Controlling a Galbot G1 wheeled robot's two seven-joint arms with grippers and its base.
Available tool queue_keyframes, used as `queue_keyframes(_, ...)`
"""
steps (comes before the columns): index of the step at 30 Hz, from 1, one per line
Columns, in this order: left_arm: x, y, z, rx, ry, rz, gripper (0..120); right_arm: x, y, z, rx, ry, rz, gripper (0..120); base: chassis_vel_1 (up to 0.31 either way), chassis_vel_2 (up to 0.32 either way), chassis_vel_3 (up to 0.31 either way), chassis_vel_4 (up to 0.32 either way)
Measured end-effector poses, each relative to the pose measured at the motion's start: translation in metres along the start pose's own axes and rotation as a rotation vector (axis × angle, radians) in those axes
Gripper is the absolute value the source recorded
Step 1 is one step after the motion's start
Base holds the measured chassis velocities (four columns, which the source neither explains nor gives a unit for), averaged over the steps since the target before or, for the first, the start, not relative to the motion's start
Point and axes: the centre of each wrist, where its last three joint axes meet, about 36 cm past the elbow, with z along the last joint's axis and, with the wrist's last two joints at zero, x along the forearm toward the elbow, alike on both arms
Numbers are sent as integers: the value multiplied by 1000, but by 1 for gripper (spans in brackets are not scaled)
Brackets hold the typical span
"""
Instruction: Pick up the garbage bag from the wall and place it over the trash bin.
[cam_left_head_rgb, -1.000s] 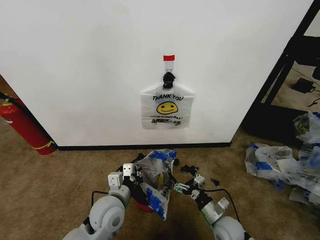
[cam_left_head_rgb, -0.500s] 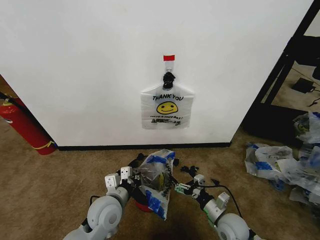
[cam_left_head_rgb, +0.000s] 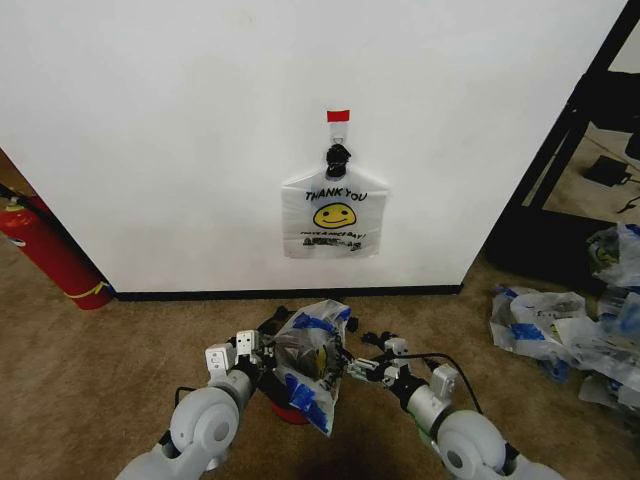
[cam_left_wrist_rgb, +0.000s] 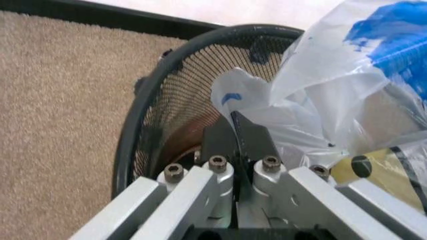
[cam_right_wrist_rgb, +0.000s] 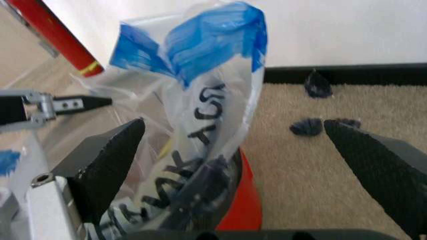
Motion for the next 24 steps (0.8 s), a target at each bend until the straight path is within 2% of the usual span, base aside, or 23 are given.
queue_keyframes(12, -1, 14, -6, -28, -20, -28, 0, -9, -11, -29, 5, 79, -67, 100, 0, 0, 0, 0)
queue_keyframes(18, 1, 17, -6, -22, -28, -38, 0, -29, -13, -42, 7, 123, -115, 100, 0, 0, 0, 0)
queue_keyframes(24, 1, 12, -2, -13, -22, -30, 0, -60, -6, -44, 16, 220, -122, 100, 0, 0, 0, 0)
